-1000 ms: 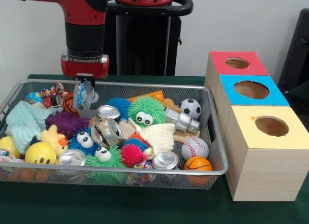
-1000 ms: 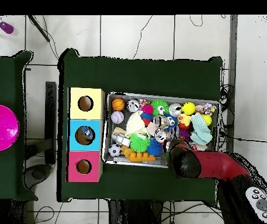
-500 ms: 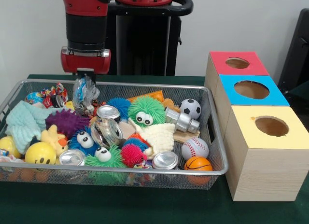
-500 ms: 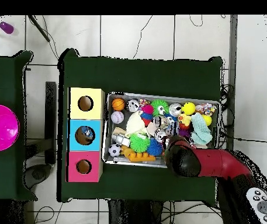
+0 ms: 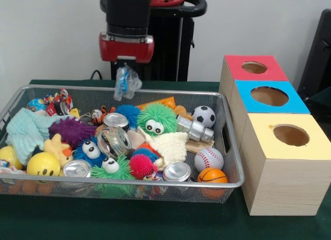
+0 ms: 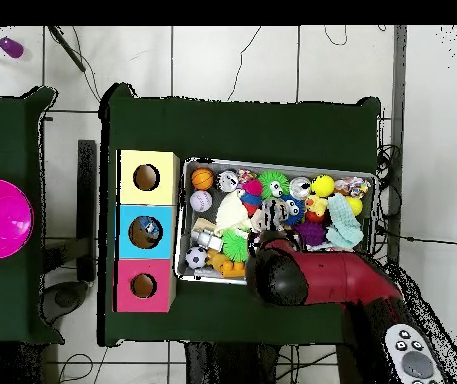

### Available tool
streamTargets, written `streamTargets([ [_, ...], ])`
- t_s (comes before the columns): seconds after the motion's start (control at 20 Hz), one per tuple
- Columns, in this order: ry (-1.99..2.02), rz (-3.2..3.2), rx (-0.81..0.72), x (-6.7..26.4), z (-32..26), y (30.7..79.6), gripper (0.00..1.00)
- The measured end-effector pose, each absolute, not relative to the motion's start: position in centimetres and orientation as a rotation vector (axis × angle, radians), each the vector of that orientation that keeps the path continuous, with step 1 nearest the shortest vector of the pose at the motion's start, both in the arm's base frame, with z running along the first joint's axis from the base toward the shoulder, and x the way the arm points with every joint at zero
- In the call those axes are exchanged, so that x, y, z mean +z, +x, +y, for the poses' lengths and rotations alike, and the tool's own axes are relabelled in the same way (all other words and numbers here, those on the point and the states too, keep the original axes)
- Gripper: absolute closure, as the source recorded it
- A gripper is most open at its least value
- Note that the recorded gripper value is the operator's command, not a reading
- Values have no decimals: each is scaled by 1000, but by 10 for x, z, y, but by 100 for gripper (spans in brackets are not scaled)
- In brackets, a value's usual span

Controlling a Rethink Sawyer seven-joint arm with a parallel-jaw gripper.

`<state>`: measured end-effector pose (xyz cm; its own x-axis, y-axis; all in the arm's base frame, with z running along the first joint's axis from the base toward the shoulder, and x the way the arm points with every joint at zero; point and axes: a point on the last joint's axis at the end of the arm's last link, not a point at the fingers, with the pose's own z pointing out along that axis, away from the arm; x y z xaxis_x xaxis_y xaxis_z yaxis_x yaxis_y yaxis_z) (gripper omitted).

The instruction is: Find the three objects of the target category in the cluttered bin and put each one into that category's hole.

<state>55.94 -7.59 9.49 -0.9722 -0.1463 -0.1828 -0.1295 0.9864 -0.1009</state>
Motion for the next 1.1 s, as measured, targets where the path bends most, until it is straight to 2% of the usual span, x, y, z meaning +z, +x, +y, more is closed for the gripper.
streamTargets([
  [0.65, -183, 3132, -189, 145, -13, 545, 100],
  [0.95, -154, 3135, -237, 153, 13, 538, 100],
  [1.1, -67, 3132, -269, 156, 48, 530, 100],
])
